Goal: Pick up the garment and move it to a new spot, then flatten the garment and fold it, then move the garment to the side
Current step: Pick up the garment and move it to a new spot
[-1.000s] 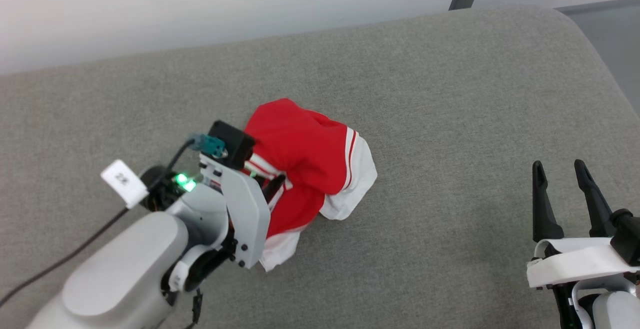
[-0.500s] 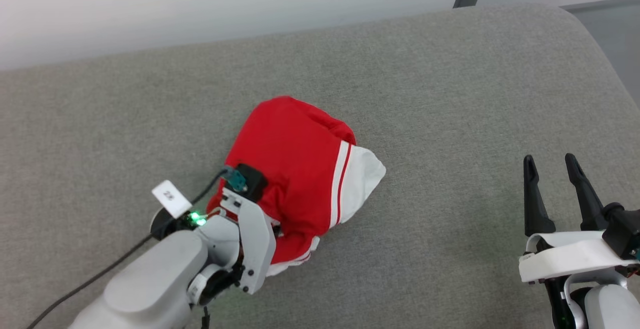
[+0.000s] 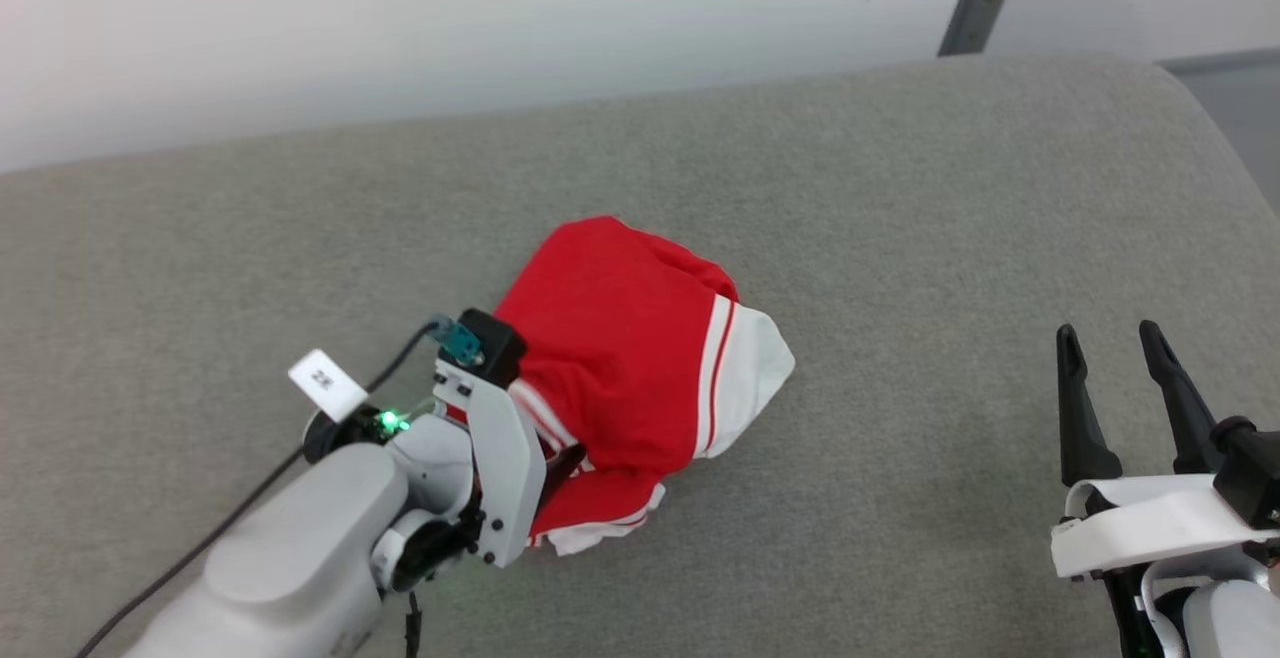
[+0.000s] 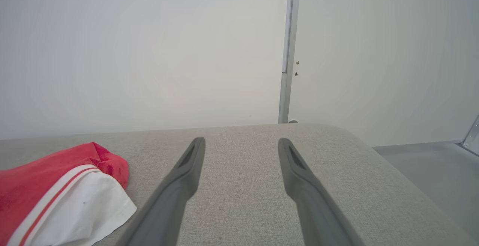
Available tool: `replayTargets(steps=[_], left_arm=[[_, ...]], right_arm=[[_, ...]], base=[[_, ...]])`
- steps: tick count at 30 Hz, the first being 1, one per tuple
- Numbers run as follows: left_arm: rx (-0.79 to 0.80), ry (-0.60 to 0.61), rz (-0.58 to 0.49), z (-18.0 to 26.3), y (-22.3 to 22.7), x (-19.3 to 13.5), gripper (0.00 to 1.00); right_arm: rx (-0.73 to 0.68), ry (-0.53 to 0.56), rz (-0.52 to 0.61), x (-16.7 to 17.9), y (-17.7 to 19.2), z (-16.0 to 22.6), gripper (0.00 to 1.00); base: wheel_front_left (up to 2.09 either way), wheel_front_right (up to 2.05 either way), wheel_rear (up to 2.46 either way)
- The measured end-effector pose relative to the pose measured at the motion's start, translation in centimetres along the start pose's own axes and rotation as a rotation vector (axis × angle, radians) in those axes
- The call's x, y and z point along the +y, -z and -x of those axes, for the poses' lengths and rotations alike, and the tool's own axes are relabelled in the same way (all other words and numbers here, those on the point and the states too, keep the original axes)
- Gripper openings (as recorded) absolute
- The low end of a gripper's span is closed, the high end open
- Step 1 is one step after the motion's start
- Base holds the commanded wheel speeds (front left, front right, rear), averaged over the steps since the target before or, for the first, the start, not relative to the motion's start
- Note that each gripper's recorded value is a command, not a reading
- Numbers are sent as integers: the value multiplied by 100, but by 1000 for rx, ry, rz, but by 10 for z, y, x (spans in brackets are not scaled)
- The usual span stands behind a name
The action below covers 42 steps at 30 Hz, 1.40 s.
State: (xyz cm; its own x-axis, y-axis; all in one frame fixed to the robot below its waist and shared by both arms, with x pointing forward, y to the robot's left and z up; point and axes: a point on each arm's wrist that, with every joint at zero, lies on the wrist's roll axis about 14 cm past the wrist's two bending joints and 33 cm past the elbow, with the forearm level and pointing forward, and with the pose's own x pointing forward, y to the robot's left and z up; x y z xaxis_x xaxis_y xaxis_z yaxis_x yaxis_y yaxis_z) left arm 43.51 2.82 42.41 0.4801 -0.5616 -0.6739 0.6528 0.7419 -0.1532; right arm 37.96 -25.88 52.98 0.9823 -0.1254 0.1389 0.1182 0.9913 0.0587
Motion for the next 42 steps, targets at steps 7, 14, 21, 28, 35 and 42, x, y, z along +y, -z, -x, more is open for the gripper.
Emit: replayTargets(steps=[7, 14, 21, 28, 35, 42], left_arm=[[-144, -33, -5, 39, -33, 9, 100], [-336, -150, 21, 95, -54, 35, 100], [-559, -296, 81, 157, -54, 66, 100], [-760, -448, 118, 217, -34, 91, 100], [-854, -587, 169, 257, 6, 112, 100], [-896, -674, 233, 280, 32, 124, 100]], right_arm=[[-17, -44, 7, 9, -7, 1, 100], [-38, -92, 9, 21, -16, 3, 100], [-54, -146, 8, 37, -22, 2, 100], [-54, -180, 0, 50, -21, 0, 100], [-52, -189, -7, 54, -19, 1, 100], [-58, -188, -11, 54, -20, -2, 100]], base=[[0, 0, 0], [0, 0, 0], [0, 0, 0], [0, 0, 0], [0, 0, 0], [0, 0, 0]])
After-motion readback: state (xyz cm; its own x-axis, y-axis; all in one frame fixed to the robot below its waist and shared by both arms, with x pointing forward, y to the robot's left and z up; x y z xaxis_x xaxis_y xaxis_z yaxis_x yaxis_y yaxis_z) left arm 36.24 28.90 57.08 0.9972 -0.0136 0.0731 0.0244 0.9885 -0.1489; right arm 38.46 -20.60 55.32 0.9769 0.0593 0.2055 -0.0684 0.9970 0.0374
